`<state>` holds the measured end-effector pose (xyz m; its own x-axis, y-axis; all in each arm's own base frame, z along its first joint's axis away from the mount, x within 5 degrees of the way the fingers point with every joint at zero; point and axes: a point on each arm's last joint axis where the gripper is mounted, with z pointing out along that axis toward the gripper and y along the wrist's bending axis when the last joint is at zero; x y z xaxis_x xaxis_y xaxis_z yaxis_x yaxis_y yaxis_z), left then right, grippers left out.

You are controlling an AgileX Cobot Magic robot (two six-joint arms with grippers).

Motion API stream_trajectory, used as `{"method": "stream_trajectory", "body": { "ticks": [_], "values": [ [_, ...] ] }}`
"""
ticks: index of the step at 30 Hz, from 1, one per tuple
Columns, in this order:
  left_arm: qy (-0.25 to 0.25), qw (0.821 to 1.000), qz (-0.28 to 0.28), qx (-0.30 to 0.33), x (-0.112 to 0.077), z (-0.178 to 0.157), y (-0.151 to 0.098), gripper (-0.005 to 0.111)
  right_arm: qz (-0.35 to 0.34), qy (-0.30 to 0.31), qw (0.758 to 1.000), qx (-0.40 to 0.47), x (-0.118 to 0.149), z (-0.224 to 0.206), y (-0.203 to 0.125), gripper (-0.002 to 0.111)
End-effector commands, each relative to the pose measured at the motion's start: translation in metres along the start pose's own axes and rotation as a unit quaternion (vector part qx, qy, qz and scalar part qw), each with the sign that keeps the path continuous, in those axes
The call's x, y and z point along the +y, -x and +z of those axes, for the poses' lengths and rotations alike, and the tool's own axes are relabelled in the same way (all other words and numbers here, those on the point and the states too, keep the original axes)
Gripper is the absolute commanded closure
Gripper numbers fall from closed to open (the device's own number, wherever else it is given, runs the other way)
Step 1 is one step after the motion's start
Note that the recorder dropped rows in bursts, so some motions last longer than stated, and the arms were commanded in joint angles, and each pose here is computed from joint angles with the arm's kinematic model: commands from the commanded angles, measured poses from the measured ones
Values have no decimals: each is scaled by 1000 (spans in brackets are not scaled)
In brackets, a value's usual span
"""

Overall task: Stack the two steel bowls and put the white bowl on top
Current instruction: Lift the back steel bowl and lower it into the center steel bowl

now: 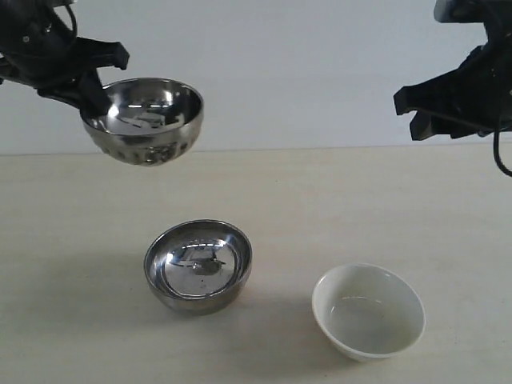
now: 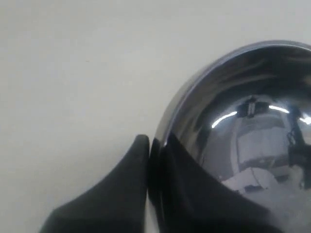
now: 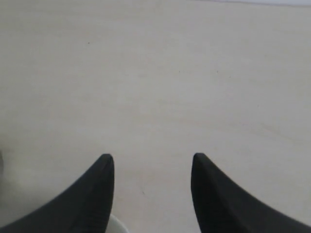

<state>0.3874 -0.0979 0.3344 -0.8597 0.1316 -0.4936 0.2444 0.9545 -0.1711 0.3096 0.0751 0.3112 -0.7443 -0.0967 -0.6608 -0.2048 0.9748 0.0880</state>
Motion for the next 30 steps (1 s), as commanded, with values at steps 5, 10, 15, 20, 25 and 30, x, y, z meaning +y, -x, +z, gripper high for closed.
{"method": "stream_trajectory", "body": {
  "ticks": [5, 10, 15, 20, 25, 30],
  "values": [
    [-33, 993, 82, 72, -55, 4, -52, 103, -19, 65, 993, 102, 10, 5, -18, 64],
    [-13, 992, 92, 86, -42, 31, -89, 103, -18, 93, 987, 129, 15, 3, -23, 64],
    [-26, 993, 102, 58, -41, 57, -90, 103, -10, 134, 982, 134, 21, 11, -36, 64],
    [-25, 994, 87, 64, -38, 93, -91, 103, -3, 139, 981, 131, 22, 17, -44, 64],
    [-20, 994, 88, 64, -35, 116, -91, 103, -4, 146, 981, 128, 23, 17, -43, 64],
    [-18, 995, 86, 55, -34, 122, -89, 103, -2, 146, 982, 119, 23, 18, -42, 64]
  ]
}}
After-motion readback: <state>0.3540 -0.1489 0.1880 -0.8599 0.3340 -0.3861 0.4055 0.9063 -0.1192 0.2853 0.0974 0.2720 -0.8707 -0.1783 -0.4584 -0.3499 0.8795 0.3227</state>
